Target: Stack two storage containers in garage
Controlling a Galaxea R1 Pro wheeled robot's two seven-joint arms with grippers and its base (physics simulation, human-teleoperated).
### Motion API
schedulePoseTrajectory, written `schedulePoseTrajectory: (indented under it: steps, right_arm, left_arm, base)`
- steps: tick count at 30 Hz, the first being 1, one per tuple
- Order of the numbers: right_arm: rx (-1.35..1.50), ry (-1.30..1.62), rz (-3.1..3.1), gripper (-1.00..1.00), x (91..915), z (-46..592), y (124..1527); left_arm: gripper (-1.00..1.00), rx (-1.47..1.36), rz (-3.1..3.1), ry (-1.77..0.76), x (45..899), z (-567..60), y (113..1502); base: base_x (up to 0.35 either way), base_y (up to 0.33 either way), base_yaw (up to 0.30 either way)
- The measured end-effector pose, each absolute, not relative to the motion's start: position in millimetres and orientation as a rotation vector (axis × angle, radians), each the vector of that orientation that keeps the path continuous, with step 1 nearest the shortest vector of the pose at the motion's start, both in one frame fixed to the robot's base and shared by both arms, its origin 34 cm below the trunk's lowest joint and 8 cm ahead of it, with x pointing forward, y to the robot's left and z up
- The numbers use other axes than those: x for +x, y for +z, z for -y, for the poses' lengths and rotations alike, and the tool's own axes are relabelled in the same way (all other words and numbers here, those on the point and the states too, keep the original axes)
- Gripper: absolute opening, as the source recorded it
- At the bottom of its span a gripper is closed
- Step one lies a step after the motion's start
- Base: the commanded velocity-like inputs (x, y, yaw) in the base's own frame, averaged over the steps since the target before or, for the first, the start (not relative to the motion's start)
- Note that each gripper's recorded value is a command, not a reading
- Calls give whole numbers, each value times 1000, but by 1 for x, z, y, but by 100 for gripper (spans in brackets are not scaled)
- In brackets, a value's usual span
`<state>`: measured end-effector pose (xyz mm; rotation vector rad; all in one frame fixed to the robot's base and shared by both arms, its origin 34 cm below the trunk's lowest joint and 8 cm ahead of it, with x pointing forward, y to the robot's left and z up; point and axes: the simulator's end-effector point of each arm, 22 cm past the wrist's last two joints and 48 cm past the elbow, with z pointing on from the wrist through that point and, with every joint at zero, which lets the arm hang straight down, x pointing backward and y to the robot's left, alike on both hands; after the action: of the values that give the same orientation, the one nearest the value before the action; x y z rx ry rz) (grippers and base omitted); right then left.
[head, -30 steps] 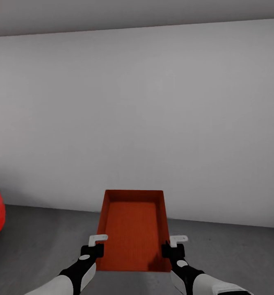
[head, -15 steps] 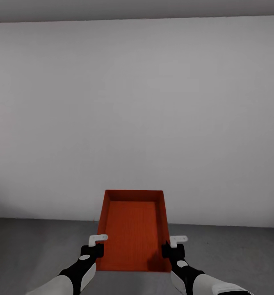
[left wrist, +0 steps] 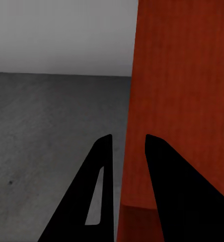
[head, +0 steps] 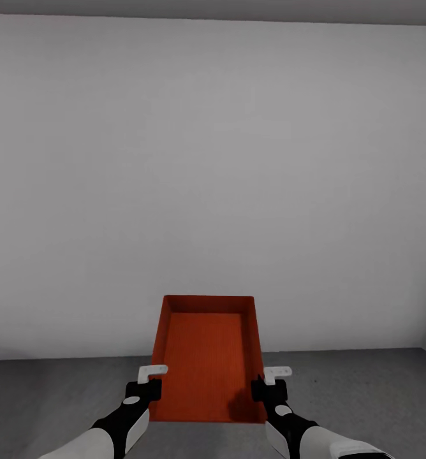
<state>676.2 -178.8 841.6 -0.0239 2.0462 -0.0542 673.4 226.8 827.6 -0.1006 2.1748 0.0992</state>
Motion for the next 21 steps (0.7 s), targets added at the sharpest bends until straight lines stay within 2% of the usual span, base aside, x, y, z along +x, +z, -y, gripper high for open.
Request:
schedulePoseTrajectory:
  steps: [21]
  right_arm:
    - [-20,-53,-2059,-100,674,179,834]
  left_arm:
    - [-100,-99,-2187,101,672,-227,821]
  base:
    - [1,0,0]
